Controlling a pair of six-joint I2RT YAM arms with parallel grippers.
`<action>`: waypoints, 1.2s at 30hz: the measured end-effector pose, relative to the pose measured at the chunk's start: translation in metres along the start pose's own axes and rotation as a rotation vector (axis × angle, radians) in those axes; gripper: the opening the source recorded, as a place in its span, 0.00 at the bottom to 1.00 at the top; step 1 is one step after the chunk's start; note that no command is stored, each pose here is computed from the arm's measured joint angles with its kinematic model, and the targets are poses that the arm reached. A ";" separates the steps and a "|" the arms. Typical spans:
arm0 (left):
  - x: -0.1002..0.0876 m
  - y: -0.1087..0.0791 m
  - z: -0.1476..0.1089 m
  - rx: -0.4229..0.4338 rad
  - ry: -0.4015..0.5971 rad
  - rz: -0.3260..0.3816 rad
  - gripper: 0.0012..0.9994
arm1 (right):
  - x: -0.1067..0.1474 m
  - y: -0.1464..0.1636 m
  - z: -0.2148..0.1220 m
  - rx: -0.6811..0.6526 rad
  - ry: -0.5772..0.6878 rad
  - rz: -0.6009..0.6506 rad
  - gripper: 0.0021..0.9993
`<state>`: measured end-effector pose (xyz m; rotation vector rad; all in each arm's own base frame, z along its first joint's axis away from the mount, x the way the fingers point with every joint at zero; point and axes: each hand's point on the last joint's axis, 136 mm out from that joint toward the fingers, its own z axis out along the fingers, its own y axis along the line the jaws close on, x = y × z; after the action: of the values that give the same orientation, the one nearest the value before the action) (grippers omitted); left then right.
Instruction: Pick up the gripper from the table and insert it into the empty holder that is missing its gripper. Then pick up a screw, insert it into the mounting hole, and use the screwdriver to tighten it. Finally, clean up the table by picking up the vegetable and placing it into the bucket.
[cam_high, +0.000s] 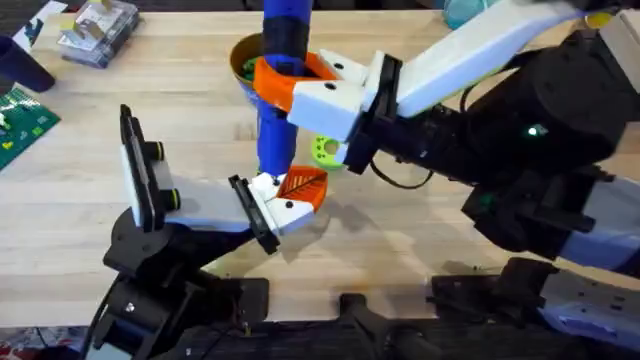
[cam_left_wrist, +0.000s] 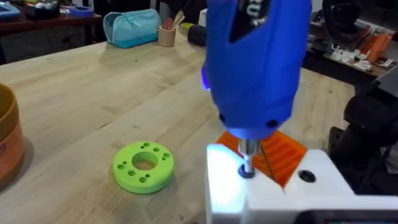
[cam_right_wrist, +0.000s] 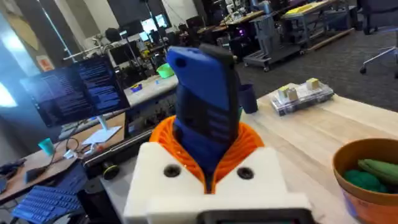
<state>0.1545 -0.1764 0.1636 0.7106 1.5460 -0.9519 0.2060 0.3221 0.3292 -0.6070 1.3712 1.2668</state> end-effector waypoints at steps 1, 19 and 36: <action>0.000 0.000 0.000 0.000 0.000 0.000 0.01 | 0.000 -0.001 0.000 0.003 0.000 0.001 0.02; 0.000 0.000 0.000 0.000 0.000 0.000 0.01 | 0.001 -0.006 0.000 0.027 0.005 0.008 0.02; 0.000 0.000 0.000 0.000 0.001 -0.001 0.01 | 0.003 -0.010 -0.001 0.039 0.020 0.019 0.02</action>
<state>0.1545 -0.1764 0.1633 0.7103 1.5474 -0.9525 0.2138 0.3190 0.3227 -0.5817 1.4179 1.2493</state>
